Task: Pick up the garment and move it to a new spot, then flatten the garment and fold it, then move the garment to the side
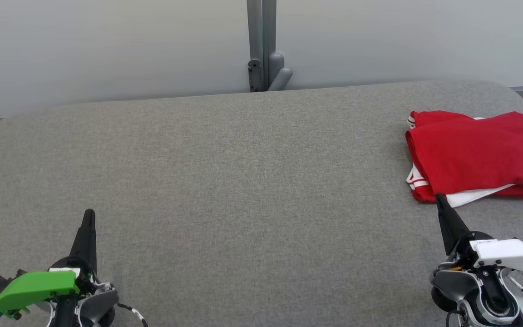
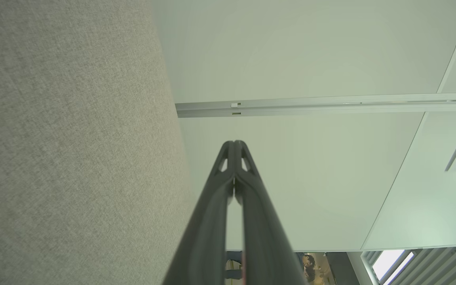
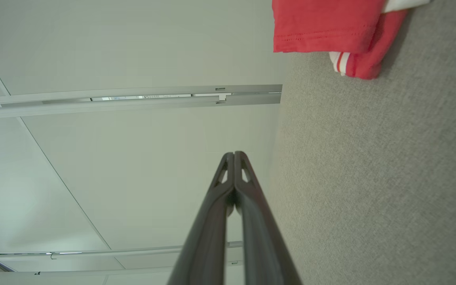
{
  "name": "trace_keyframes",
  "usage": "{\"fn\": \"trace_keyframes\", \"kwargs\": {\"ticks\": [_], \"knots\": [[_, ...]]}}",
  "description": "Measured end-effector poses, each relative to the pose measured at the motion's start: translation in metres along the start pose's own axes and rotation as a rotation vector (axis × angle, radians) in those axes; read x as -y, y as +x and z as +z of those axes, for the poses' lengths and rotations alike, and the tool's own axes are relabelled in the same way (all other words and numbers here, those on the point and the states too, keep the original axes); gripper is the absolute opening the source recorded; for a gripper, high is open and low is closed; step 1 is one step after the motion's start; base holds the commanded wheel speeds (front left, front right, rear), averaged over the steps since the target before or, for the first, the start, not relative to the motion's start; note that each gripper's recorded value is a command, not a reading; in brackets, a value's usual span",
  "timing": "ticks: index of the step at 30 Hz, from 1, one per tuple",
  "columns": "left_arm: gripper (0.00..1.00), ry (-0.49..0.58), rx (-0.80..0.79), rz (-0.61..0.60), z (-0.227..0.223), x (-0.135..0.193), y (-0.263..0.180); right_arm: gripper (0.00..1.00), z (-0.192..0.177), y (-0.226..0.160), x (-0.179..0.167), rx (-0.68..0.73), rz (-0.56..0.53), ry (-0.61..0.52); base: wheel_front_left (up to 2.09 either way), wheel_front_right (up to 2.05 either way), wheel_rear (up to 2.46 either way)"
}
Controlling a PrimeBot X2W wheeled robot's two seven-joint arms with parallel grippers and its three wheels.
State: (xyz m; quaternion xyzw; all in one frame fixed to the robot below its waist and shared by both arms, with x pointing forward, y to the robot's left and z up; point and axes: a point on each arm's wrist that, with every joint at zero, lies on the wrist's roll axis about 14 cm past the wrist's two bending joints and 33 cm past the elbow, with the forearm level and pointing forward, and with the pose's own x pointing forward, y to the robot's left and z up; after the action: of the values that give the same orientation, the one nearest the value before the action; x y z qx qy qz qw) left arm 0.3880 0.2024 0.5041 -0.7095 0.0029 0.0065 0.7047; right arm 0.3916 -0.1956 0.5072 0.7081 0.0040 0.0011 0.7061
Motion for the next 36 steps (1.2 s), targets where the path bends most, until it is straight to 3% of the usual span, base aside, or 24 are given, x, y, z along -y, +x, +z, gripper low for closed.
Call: {"fn": "trace_keyframes", "kwargs": {"ticks": [36], "knots": [[0.0, 0.0, 0.0, -0.001, 0.0, 0.0001, 0.0, 0.0, 0.0, 0.0, 0.0, 0.0, 0.0, 0.0, 0.0, 0.0, 0.0]]}}
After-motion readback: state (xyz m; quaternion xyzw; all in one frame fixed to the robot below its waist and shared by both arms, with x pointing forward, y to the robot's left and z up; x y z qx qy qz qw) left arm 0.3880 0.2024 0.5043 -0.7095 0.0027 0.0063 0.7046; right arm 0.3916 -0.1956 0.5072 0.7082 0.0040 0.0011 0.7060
